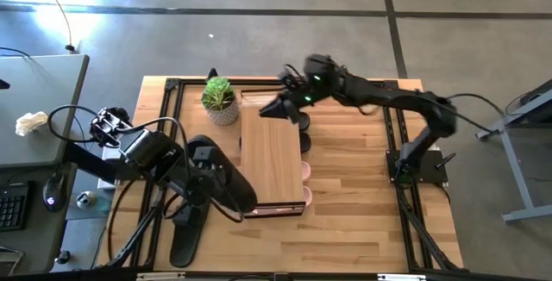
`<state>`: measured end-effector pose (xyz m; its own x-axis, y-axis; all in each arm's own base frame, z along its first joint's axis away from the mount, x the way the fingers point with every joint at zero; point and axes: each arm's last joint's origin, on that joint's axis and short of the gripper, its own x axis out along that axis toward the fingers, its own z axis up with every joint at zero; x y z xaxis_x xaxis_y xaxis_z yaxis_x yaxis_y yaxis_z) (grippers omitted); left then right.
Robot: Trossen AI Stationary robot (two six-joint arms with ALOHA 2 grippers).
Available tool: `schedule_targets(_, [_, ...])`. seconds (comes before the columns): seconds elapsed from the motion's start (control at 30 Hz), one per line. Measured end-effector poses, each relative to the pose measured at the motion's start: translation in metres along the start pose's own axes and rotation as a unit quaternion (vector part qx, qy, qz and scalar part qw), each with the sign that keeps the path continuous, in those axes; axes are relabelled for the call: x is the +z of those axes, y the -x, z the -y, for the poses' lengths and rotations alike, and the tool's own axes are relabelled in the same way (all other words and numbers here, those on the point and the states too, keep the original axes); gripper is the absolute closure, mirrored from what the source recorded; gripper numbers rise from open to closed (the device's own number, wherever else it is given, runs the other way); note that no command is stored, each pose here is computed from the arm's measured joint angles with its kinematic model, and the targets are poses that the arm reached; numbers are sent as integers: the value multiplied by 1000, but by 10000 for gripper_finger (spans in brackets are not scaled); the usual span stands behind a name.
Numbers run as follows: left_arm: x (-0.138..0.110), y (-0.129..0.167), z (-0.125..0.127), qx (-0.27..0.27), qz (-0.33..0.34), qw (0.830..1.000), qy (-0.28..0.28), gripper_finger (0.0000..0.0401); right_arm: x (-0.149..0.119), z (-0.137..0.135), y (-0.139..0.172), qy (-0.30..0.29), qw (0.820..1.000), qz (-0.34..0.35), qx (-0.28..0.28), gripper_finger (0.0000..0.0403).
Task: Pick and place slides into the shelf
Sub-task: Put the right black slide on the shelf
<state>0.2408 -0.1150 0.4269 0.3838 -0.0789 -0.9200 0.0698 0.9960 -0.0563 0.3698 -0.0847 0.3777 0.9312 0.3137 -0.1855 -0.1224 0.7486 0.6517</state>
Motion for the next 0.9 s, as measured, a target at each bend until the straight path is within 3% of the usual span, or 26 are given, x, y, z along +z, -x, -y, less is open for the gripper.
schedule_targets(0.1, [0,0,-1,21,8,1000,-3,401,15,9,-19,-5,999,-33,26,300])
schedule_targets(0.27, [1,-1,-2,39,14,999,5,401,28,6,-46,49,994,-88,31,300])
schedule_targets(0.53, [7,-2,-20,65,21,995,67,401,14,-15,-74,72,984,-157,36,300])
schedule_targets(0.9, [16,-16,-24,73,0,996,43,401,6,-24,-86,75,986,-149,30,301])
